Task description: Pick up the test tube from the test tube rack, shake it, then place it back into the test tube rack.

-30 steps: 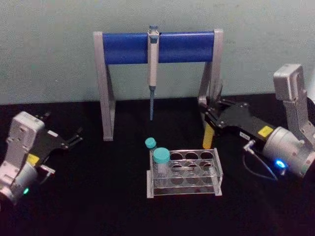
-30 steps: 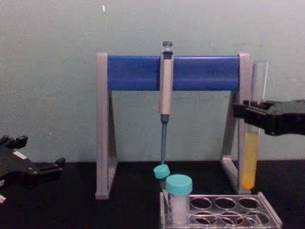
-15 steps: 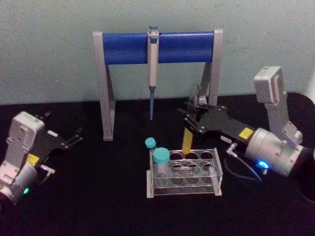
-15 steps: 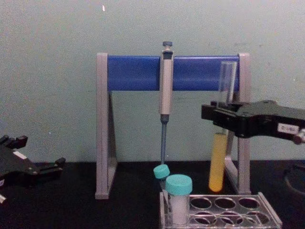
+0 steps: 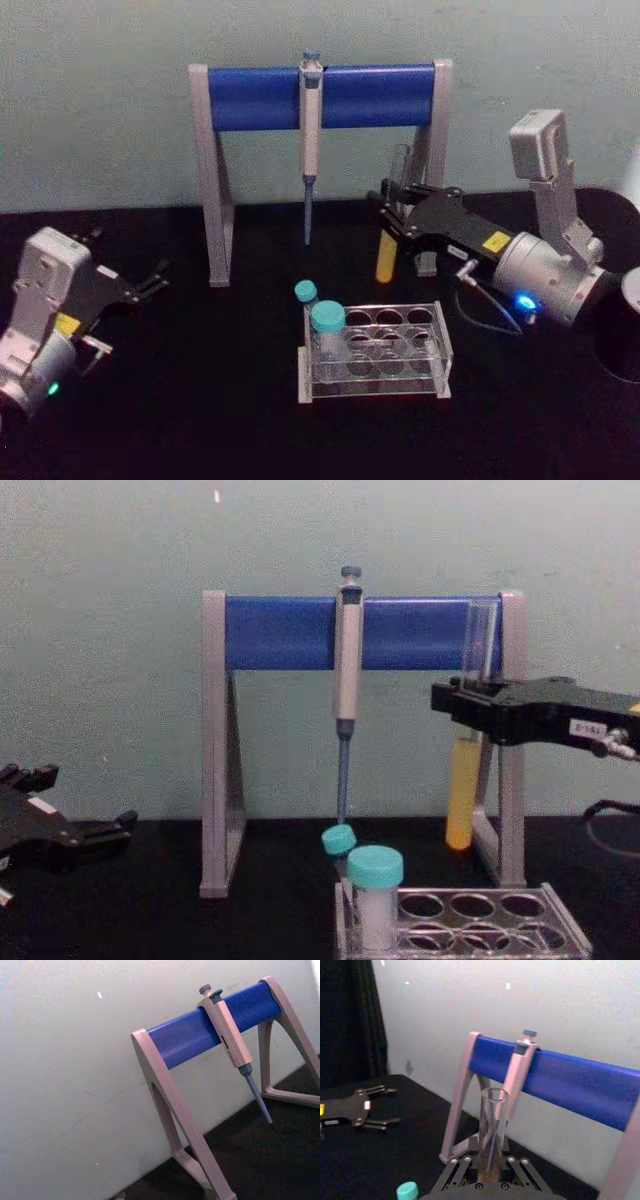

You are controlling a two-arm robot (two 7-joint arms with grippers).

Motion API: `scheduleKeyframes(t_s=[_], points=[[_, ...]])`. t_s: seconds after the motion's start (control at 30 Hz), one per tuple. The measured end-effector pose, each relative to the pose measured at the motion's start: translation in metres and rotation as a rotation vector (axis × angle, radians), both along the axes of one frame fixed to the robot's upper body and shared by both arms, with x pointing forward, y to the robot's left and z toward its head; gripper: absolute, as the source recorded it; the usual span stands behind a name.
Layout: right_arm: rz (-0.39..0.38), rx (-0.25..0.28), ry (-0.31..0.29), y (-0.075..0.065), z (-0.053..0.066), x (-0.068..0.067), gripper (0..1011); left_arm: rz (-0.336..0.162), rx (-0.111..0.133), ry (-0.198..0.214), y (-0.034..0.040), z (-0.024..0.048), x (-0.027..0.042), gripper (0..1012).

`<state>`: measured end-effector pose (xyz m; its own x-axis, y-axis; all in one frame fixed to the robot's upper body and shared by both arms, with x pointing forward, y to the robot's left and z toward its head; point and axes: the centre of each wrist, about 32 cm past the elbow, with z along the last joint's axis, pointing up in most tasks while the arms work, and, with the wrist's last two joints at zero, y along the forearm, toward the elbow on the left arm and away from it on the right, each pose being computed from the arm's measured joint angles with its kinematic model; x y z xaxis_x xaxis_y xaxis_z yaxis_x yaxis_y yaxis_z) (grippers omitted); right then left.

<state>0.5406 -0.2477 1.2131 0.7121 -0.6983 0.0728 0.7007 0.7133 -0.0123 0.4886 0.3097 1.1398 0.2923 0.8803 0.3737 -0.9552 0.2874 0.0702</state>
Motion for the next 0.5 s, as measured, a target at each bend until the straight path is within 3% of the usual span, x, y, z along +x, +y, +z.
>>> scheduleKeyframes(t_s=[0.5], points=[[-0.055,0.005,0.001,-0.0076,-0.0008,-0.0059,232,0.000,0.000,0.000,0.0000,0.0000,0.0000,1010]])
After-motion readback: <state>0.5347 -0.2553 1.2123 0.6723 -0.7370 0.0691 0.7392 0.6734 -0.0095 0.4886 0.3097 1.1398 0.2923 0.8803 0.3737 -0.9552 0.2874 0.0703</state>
